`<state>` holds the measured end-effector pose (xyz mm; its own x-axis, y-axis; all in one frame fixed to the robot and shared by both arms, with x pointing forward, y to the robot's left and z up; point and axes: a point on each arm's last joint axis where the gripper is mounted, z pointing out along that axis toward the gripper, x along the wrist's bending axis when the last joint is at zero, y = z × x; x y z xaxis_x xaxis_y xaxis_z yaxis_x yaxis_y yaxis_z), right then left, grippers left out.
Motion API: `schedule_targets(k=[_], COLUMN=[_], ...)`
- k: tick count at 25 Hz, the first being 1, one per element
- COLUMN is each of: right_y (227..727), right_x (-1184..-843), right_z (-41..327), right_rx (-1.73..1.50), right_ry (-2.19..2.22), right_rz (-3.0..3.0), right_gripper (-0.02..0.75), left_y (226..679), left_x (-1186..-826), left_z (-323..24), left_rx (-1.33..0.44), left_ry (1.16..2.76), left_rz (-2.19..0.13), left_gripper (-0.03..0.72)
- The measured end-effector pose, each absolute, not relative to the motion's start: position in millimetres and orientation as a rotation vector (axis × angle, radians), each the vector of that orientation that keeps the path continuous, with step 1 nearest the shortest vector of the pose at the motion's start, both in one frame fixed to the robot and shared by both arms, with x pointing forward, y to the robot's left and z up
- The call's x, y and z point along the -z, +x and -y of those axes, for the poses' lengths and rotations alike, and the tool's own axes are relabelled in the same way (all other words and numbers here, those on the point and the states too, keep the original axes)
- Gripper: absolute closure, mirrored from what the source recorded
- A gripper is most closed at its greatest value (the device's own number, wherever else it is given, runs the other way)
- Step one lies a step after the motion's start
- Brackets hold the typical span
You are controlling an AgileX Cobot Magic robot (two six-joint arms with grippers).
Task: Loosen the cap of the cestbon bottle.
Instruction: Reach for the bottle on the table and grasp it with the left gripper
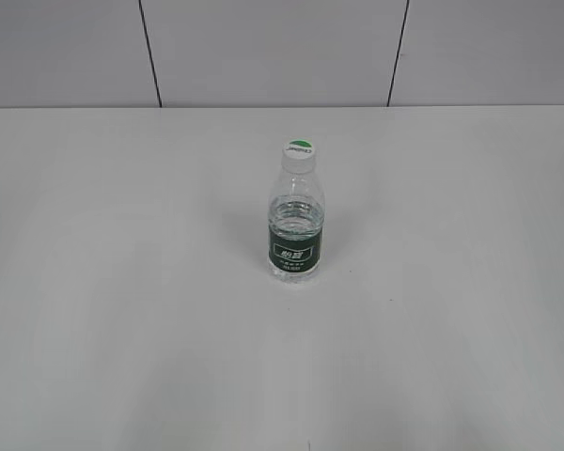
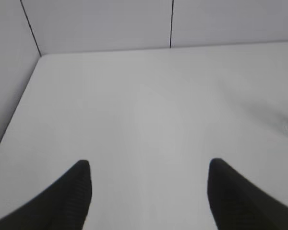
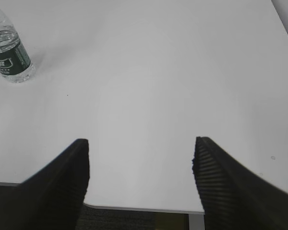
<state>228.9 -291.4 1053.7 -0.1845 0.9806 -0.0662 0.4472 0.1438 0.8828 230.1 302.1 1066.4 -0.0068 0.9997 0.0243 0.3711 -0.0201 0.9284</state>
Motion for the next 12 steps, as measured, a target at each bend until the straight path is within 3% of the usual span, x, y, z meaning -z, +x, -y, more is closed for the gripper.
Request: schedule_targets(k=[4, 12], right_y=[229, 229], right_x=[-1054, -1054], right_z=[291, 291], right_rx=[-0.982, -0.982], right_ry=[1.38, 1.38], right_rz=[-1.733, -1.733], right_gripper=[0.222, 0.222], left_y=[237, 278], left_x=[-1075, -1059], left_z=[-302, -302], left_rx=[-1.115, -1.163], left_ry=[1.4, 1.323], left_rz=[-1.384, -1.307], left_gripper=[0.224, 0.224])
